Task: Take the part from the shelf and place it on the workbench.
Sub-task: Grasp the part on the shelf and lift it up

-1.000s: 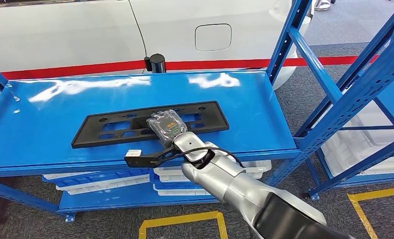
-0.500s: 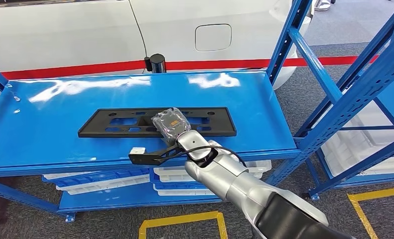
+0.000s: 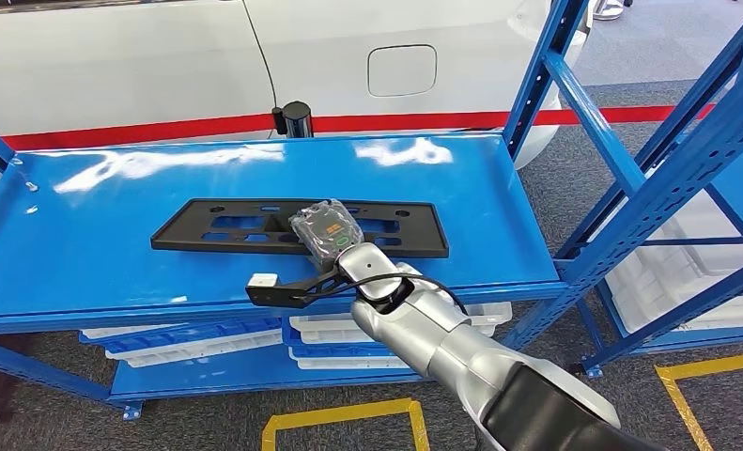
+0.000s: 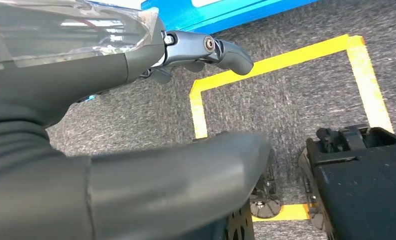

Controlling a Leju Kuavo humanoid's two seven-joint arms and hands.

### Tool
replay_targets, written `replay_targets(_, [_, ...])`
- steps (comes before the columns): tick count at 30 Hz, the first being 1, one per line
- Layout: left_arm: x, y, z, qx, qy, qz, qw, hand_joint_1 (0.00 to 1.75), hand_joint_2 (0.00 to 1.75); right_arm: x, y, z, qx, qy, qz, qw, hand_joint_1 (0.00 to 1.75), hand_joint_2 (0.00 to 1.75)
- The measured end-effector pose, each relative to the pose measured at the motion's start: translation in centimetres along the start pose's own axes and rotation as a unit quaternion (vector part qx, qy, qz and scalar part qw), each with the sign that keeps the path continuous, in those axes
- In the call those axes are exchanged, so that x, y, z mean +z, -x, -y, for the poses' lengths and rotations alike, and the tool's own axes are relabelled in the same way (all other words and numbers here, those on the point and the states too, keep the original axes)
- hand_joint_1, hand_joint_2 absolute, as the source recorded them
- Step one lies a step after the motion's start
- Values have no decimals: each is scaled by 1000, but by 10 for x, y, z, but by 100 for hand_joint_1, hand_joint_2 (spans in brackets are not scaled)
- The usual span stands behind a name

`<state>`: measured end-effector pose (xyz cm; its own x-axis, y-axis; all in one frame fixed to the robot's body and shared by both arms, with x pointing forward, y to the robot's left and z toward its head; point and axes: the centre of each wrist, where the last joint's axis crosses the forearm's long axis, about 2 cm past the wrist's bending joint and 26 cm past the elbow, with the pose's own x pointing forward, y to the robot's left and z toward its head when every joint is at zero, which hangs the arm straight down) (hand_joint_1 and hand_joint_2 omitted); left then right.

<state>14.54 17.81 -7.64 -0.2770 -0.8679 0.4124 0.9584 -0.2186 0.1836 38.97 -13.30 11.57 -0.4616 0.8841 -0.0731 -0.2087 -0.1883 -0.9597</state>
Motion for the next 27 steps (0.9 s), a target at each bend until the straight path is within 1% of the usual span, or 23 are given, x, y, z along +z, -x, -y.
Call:
replay_targets(5, [0,-1,0,-9,-5,2,1000,0,175,0,2,3,-27,20,-4,999,175,175])
replay_targets(8, [0,-1,0,-10,-7,-1,1000,0,175,-1,2,10,-57,60,0,997,175,175])
replay_targets(11, [0,0,0,-11,-8,-2,1000,0,175,-3,3,24,-73,109,4,991,175,175])
replay_targets(17, [0,0,1,-12,-20,-2,1000,0,175,-5,8,62,-61,200,14,978,175,175])
replay_targets(19, [0,1,1,-12,-21,-2,1000,0,175,-5,10,73,-68,224,16,972,175,175])
replay_targets(25, [0,1,3,-12,-21,-2,1000,0,175,-1,18,96,-113,272,30,955,175,175])
replay_targets(27, [0,2,3,-13,-19,-3,1000,0,175,2,18,100,-160,276,48,946,175,175])
